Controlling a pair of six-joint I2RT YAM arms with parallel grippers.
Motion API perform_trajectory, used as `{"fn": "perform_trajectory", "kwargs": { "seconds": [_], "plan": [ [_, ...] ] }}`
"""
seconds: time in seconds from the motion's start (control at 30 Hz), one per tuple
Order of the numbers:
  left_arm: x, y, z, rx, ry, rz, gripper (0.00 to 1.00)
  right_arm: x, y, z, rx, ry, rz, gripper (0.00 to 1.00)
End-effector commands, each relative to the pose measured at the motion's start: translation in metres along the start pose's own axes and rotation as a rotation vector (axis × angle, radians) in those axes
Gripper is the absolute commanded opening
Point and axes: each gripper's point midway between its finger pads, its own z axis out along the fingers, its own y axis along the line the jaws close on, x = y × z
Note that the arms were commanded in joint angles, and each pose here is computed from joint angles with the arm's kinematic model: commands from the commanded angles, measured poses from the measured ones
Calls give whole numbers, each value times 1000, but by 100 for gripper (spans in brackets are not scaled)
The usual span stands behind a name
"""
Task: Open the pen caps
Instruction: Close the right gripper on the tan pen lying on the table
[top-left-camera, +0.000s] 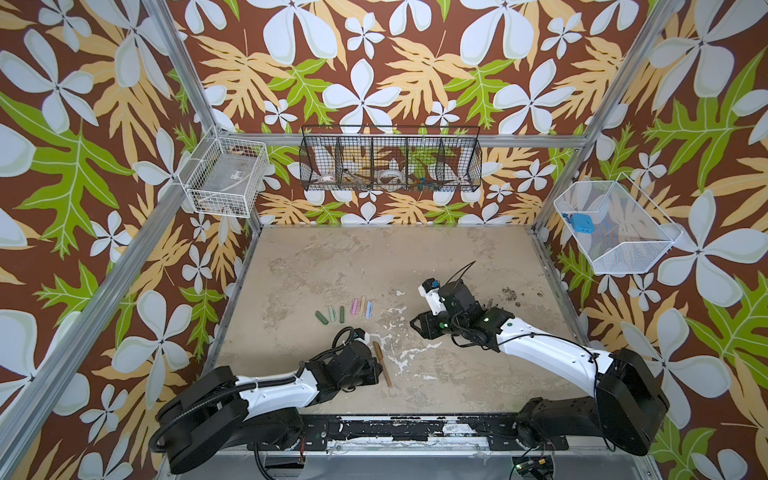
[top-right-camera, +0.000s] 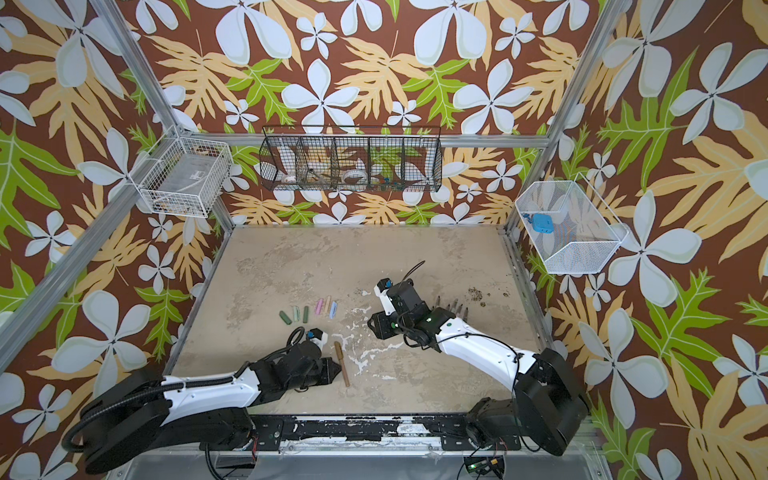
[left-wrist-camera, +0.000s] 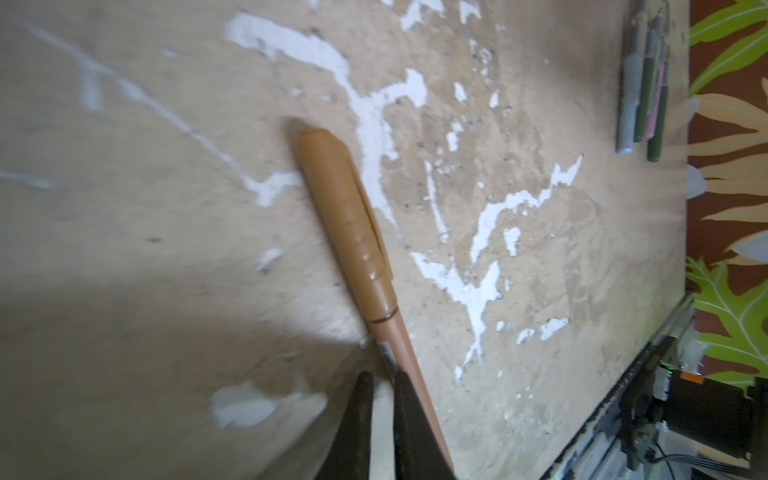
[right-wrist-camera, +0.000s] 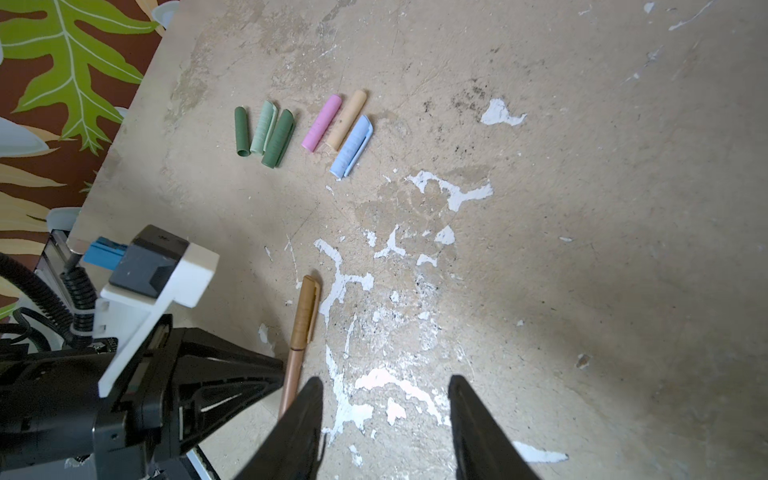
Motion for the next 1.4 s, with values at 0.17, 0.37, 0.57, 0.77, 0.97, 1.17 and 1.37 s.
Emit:
{"fn": "perform_trajectory", "kwargs": {
  "seconds": [0.17, 0.37, 0.57, 0.77, 0.97, 1.17, 1.37],
  "plan": [
    [-40, -25, -33, 29, -169, -29, 14, 33, 2, 2, 97, 83, -90, 48],
    [-68, -4, -95, -79, -331, -50, 36, 70, 47, 33, 102, 188, -254, 47],
    [-78, 2, -115, -111, -373, -44, 51, 99, 69, 64, 121, 257, -321, 42],
    [-79, 3, -119, -110, -380, -34, 54, 114, 69, 81, 143, 295, -325, 36],
    [-84, 1, -122, -99, -389, -27, 55, 122, 64, 85, 174, 305, -328, 26],
    [-96, -34, -136, 57, -444, 40, 64, 105, 52, 75, 176, 270, -293, 10],
    [-126, -109, -179, 356, -616, 217, 74, 40, 27, 37, 65, 119, -142, 4]
  ]
}}
